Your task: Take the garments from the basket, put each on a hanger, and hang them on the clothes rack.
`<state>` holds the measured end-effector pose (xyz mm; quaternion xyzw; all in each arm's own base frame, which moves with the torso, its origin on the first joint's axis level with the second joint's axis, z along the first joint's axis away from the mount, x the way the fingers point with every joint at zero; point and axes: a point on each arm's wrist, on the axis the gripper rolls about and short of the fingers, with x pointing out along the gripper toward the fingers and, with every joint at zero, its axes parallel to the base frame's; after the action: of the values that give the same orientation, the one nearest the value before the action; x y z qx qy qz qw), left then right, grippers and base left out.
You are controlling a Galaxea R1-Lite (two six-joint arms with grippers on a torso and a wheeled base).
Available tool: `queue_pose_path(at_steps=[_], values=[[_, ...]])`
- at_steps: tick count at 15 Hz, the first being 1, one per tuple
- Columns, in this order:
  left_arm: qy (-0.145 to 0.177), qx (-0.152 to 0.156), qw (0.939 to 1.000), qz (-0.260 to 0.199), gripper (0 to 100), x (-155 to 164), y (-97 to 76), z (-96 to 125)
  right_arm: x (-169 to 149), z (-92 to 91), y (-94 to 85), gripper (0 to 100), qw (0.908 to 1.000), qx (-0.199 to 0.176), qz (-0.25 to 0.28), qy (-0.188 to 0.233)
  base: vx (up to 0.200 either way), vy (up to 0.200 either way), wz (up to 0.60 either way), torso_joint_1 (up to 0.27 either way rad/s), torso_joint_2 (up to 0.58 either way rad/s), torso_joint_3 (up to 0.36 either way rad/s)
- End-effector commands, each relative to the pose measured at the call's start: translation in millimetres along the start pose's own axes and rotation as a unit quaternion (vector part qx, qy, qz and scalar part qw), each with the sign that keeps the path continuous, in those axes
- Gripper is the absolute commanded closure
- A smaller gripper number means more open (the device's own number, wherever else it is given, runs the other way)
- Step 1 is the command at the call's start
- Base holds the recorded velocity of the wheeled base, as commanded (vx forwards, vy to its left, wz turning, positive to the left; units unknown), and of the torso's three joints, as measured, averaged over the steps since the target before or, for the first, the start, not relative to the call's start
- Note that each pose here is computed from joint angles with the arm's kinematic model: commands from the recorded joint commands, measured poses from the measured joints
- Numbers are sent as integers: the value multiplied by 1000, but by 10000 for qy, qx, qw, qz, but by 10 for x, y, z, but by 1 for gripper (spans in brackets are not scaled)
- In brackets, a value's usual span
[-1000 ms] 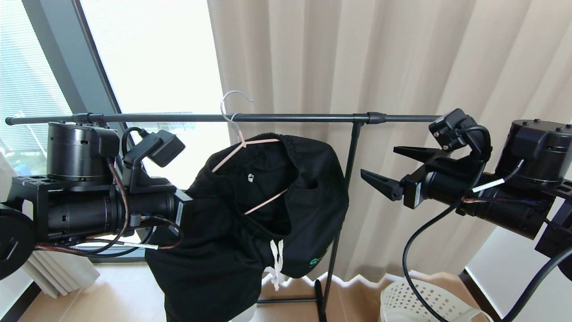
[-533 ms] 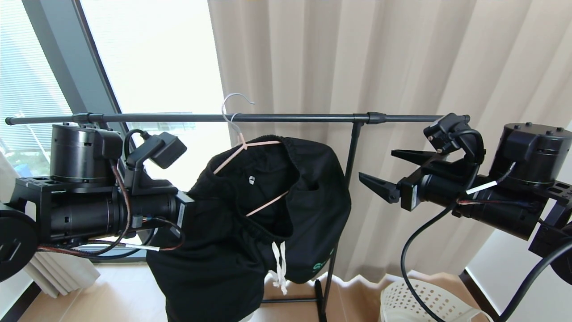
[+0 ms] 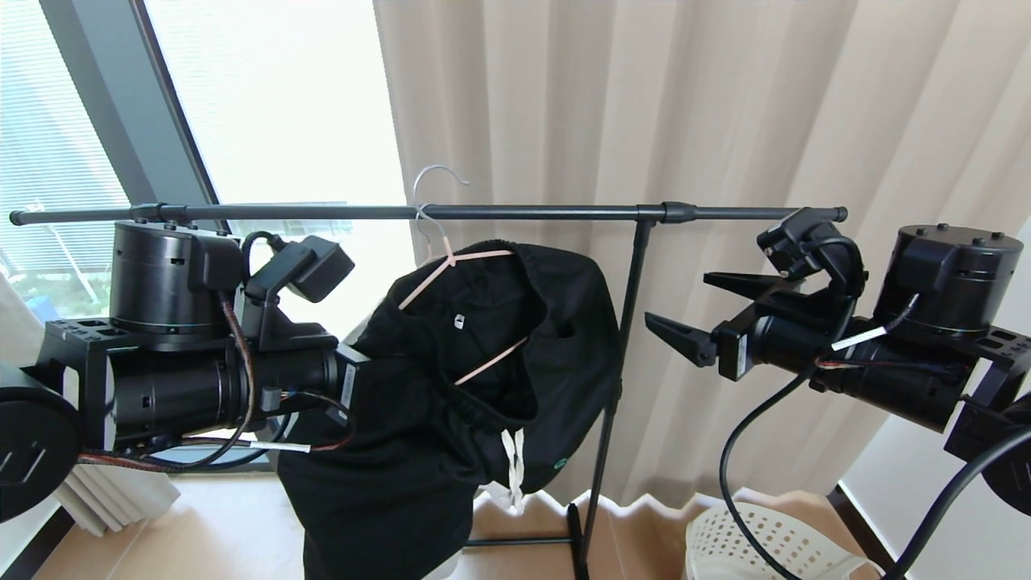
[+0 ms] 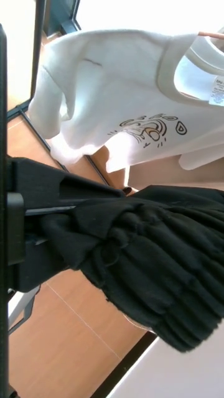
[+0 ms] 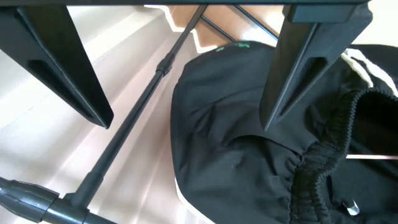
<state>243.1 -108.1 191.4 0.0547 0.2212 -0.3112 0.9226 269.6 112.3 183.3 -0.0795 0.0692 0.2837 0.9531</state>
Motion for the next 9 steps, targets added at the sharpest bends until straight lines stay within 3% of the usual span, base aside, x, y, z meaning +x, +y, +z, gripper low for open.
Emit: queue_pose_path(at_steps=[1, 6, 9], values=[[-2, -62, 10000, -22, 100, 48, -47, 33, 8, 7, -2, 0, 10000, -6, 1, -16, 0, 0, 0, 0, 0, 0], [112, -427, 9984, 362, 100, 371, -7, 111, 10, 70, -97, 0, 9998, -8, -161, -125, 0, 0, 0, 0, 0, 0], [151, -456, 9979, 440, 100, 472, 8, 126, 3, 94, -141, 0, 9996, -7, -244, -168, 0, 0, 0, 0, 0, 0]])
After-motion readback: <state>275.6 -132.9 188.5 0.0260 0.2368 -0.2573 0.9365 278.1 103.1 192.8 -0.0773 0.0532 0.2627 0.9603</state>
